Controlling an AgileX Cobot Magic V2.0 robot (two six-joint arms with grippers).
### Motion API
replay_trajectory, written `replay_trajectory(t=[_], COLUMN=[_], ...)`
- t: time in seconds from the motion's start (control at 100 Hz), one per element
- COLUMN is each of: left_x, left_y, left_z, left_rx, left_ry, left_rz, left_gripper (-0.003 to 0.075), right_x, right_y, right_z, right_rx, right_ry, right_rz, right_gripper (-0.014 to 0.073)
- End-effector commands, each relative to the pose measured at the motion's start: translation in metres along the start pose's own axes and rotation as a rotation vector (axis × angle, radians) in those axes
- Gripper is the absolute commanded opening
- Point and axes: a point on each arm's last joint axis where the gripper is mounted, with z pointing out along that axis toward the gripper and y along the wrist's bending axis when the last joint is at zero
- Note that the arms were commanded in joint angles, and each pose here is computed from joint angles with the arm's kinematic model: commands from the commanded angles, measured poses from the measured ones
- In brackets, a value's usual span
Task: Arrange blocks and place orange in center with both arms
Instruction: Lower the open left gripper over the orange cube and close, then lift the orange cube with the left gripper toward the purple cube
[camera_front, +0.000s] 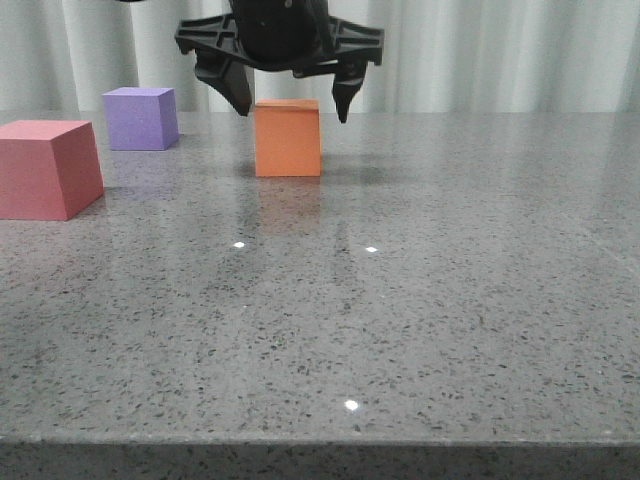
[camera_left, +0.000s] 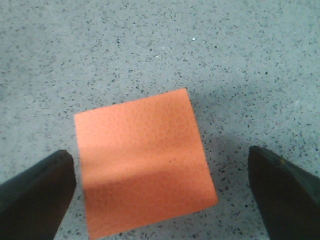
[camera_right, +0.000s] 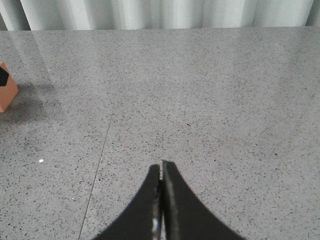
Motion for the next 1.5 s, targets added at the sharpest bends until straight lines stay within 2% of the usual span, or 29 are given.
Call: replay_trajectory(t=[0.0,0.15,0.22,0.4,0.49,0.71,0.87,1.01,1.28,1.49], left_x=[-0.023,-0.022,-0.022,-0.021,-0.023,-0.042,-0.056,-0.060,-0.040,-0.025], left_y=[-0.001,-0.002,-0.002,-0.001,0.001,0.016,0.043,0.073,0.136,0.165], left_z=[-0.026,-0.021,-0.021,-0.021,-0.028,-0.076,-0.115,-0.133,-0.131,-0.108], left_rx=[0.057,0.056,0.054,0.051,0.046,0.059,0.077,0.081,-0.011,-0.001], left_ry=[-0.128,-0.123,-0.122,-0.118,-0.121,-0.201,-0.240,-0.236,-0.181,-0.158], left_rz=[-0.015,-0.015,-0.015,-0.015,-0.021,0.030,0.078,0.083,0.062,0.030], left_gripper=[0.0652,0.0619,0.0542,0.0264,0.0210,0.0210,0.0210,0.0210,0.0210,0.0210], right_x=[-0.015,-0.015,-0.015,-0.015,-0.015,-0.015,-0.015,-0.015,-0.015,-0.015], right_y=[0.001,0.001,0.001,0.001,0.001,0.001,0.001,0.001,0.001,0.001], right_z=[-0.003,-0.003,-0.003,-0.003,-0.003,-0.003,-0.003,-0.003,-0.003,-0.003], right_rx=[-0.004,-0.004,-0.004,-0.004,-0.004,-0.004,-0.004,-0.004,-0.004,-0.004], right_ry=[-0.096,-0.096,-0.096,-0.096,-0.096,-0.096,-0.096,-0.096,-0.096,-0.096], right_rz=[-0.015,-0.015,-0.015,-0.015,-0.015,-0.015,-0.015,-0.015,-0.015,-0.015], right_gripper=[-0.0066,-0.0066,-0.0066,-0.0066,-0.0066,-0.0066,-0.0066,-0.0066,-0.0066,-0.0066])
